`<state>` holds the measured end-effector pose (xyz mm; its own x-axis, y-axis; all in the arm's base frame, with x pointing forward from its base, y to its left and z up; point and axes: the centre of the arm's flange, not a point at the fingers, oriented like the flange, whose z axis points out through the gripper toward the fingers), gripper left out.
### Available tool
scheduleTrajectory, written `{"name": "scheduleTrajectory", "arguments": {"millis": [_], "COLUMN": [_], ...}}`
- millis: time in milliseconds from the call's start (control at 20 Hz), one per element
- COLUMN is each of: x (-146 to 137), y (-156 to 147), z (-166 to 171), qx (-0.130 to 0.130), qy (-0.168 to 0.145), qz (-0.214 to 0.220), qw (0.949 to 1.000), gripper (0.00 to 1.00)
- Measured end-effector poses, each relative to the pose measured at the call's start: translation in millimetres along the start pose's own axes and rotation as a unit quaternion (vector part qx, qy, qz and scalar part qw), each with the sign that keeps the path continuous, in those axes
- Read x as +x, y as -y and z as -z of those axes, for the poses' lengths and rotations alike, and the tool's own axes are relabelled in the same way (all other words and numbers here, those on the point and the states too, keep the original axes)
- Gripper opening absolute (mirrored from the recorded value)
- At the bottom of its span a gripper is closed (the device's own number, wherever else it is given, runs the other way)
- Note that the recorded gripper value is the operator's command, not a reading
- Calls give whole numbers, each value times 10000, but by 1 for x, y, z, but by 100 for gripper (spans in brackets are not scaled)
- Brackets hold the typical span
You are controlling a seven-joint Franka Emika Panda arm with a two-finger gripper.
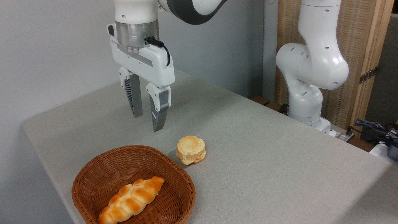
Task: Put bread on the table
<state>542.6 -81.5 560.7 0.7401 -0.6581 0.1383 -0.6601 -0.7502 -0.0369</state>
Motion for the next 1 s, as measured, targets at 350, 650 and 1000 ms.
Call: {"name": "scheduleTrajectory", "arguments": {"millis": [350,650,1000], "x": [0,0,-3], "y": [0,0,6], "z": [0,0,1], "qx": [0,0,30], "qy": [0,0,-36], "qz": [0,0,54], "qw": [10000,10000,10000], "gripper": [100,100,100]}}
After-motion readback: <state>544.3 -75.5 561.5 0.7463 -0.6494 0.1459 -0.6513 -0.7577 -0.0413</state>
